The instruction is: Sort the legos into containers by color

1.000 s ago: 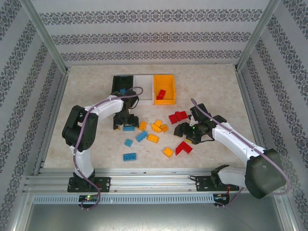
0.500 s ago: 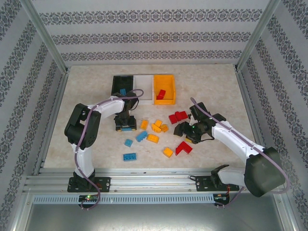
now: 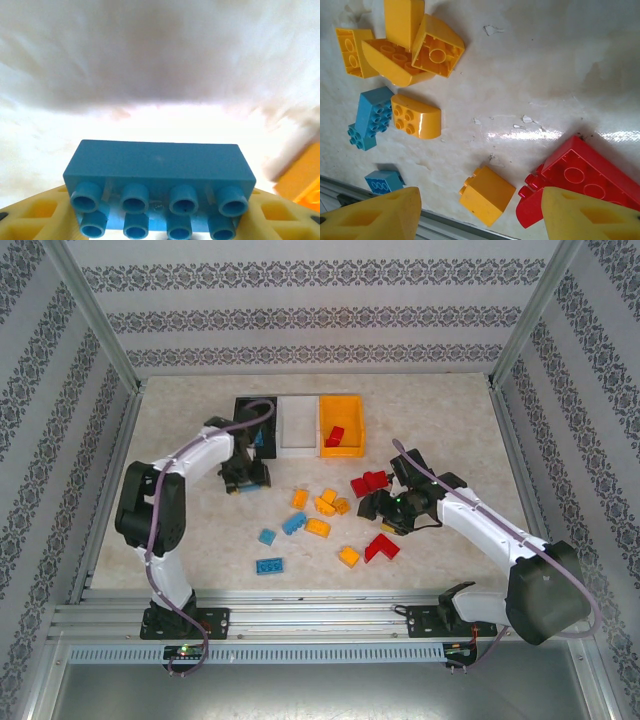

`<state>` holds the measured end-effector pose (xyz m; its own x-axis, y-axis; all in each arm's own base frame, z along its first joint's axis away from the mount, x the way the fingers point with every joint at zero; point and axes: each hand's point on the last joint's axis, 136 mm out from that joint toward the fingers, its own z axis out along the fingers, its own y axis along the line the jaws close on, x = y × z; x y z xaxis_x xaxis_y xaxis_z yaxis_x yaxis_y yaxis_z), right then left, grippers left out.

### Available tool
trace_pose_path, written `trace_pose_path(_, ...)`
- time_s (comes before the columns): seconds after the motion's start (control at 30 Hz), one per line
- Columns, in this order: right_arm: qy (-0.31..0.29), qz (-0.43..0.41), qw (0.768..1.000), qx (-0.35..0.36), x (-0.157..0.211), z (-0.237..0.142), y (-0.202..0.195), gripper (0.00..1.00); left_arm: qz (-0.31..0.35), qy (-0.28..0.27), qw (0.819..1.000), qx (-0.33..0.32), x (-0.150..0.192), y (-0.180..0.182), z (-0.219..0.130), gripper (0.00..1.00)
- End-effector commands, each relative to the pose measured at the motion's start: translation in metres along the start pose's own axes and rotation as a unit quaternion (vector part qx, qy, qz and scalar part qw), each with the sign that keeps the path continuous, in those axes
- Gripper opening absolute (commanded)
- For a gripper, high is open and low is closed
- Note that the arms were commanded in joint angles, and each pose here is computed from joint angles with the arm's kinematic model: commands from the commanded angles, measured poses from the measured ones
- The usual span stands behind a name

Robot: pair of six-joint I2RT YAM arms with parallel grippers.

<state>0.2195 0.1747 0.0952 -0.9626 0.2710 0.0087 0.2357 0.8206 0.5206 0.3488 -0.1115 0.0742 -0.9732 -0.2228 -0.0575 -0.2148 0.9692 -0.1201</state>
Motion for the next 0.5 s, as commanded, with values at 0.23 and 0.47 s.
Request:
trace_pose_path(0.23,-0.029,0.013,0.999,0.001,0.002,-0.014,0.003,0.65,-0.012,-0.087,0.996,0.014,-0.115,0.001,-0.049,0.53)
trace_pose_path(0.47,-0.044,0.027,0.999,0.011,0.013,-0.029,-0.005,0.65,-0.009,-0.107,0.994,0.004,-0.163,-0.01,-0.039,0.53)
